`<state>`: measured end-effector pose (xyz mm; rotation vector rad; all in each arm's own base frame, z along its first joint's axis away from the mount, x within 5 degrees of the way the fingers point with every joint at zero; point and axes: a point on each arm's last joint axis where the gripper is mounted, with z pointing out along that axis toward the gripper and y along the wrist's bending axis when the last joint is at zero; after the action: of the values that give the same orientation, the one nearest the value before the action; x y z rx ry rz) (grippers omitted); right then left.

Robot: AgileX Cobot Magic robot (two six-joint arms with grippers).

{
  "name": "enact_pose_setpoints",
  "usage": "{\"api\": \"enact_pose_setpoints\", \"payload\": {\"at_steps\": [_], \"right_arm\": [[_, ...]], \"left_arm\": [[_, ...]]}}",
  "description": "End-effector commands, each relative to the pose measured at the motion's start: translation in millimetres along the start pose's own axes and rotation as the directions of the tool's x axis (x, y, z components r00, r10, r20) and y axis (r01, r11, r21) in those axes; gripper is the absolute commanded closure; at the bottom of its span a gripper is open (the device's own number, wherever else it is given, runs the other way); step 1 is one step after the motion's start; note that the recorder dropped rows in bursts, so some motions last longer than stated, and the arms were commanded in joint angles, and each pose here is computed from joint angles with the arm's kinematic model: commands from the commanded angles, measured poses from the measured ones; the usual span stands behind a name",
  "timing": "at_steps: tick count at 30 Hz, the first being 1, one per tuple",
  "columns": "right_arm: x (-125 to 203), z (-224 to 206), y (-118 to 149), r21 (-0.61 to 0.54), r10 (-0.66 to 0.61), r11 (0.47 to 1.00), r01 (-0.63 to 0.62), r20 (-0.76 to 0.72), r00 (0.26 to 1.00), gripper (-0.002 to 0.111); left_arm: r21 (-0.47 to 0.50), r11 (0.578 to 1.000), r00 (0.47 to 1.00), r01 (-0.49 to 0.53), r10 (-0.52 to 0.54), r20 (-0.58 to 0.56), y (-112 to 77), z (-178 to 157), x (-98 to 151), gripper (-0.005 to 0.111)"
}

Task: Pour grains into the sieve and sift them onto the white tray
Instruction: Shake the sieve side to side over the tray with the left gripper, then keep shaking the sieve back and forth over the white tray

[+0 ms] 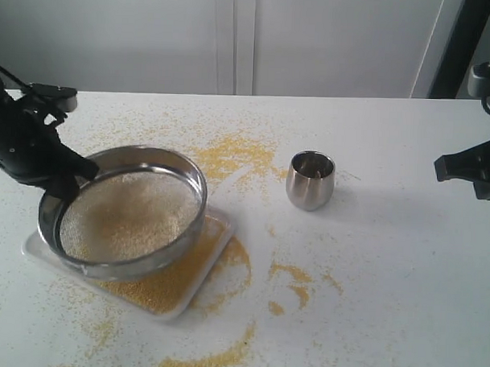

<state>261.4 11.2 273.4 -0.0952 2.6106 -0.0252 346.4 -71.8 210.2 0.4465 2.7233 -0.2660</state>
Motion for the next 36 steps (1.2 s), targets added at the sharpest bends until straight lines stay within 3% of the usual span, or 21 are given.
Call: {"api": "enact_pose_setpoints", "payload": {"at_steps": [1, 3, 5, 7, 9, 11, 13, 14, 17, 18, 20, 22, 23, 25, 26, 28, 30, 31, 32, 34, 36], "right_arm": [[0, -2, -1, 0.003, -0.001, 1.000, 0.001, 0.014, 1.000, 0.108], [0, -2, -1, 0.003, -0.001, 1.000, 0.001, 0.014, 1.000, 0.108], [0, -2, -1, 0.003, -0.001, 1.000, 0.001, 0.014, 1.000, 0.108], [0, -2, -1, 0.003, -0.001, 1.000, 0.001, 0.014, 1.000, 0.108], [0, -2, -1, 0.003, -0.001, 1.000, 0.001, 0.014, 1.000, 0.108], [0, -2, -1, 0.003, -0.001, 1.000, 0.001, 0.014, 1.000, 0.108], [0, -2, -1, 0.003, -0.001, 1.000, 0.001, 0.014, 1.000, 0.108], [0, -2, -1, 0.003, -0.001, 1.000, 0.001, 0.014, 1.000, 0.108], [0, -2, -1, 0.002, 0.000, 1.000, 0.000, 0.013, 1.000, 0.108], [0, -2, -1, 0.002, 0.000, 1.000, 0.000, 0.013, 1.000, 0.108], [0, -2, -1, 0.002, 0.000, 1.000, 0.000, 0.013, 1.000, 0.108], [0, -2, -1, 0.002, 0.000, 1.000, 0.000, 0.013, 1.000, 0.108], [0, -2, -1, 0.002, 0.000, 1.000, 0.000, 0.013, 1.000, 0.108], [0, -2, -1, 0.002, 0.000, 1.000, 0.000, 0.013, 1.000, 0.108], [0, -2, -1, 0.002, 0.000, 1.000, 0.000, 0.013, 1.000, 0.108], [0, -2, -1, 0.002, 0.000, 1.000, 0.000, 0.013, 1.000, 0.108], [0, -2, -1, 0.002, 0.000, 1.000, 0.000, 0.013, 1.000, 0.108], [0, -2, -1, 0.002, 0.000, 1.000, 0.000, 0.013, 1.000, 0.108], [0, -2, -1, 0.002, 0.000, 1.000, 0.000, 0.013, 1.000, 0.108], [0, -2, -1, 0.002, 0.000, 1.000, 0.000, 0.013, 1.000, 0.108], [0, -2, -1, 0.002, 0.000, 1.000, 0.000, 0.013, 1.000, 0.108]], "left_arm": [[0.043, 0.978, 0.979, -0.204, 0.204, 0.008, -16.8, -3, -2, 0.107], [0.080, 0.943, 0.945, -0.323, 0.326, -0.027, -24.0, -3, 2, 0.107], [0.047, 0.984, 0.985, -0.173, 0.173, -0.014, -17.7, -3, 0, 0.107], [0.015, 0.995, 0.994, 0.099, -0.100, 0.039, -4.4, -5, -5, 0.107], [0.015, 0.986, 0.984, 0.166, -0.166, 0.058, -3.1, -5, -6, 0.107], [0.030, 0.999, 0.999, -0.035, 0.034, 0.037, -15.7, -4, -6, 0.107], [0.080, 0.945, 0.947, -0.317, 0.320, -0.015, -33.5, -1, 0, 0.107], [0.091, 0.928, 0.930, -0.362, 0.366, -0.025, -36.4, -1, 2, 0.107], [0.023, 0.994, 0.994, -0.105, 0.104, 0.020, -22.1, -3, -5, 0.107], [0.010, 0.997, 0.996, 0.075, -0.075, 0.054, -12.7, -4, -8, 0.107], [0.013, 0.982, 0.980, 0.187, -0.187, 0.066, -8.1, -4, -8, 0.107], [0.016, 0.996, 0.995, 0.084, -0.085, 0.053, -14.0, -3, -8, 0.107], [0.022, 0.999, 0.998, -0.046, 0.045, 0.035, -20.5, -2, -6, 0.107], [0.052, 0.952, 0.953, -0.303, 0.304, -0.009, -30.1, -1, -2, 0.107], [0.058, 0.946, 0.947, -0.319, 0.321, -0.020, -30.1, -1, 0, 0.107], [0.020, 0.996, 0.996, -0.087, 0.087, 0.012, -17.2, -3, -4, 0.107], [0.005, 0.975, 0.973, 0.222, -0.222, 0.057, -1.5, -5, -7, 0.107], [0.006, 0.968, 0.966, 0.250, -0.250, 0.060, -0.6, -5, -7, 0.107], [0.003, 0.980, 0.978, 0.198, -0.198, 0.062, -1.8, -5, -7, 0.107], [0.015, 0.998, 0.998, -0.057, 0.057, 0.022, -13.0, -3, -5, 0.107], [0.058, 0.957, 0.958, -0.285, 0.287, -0.025, -27.0, -2, 0, 0.107]]}}
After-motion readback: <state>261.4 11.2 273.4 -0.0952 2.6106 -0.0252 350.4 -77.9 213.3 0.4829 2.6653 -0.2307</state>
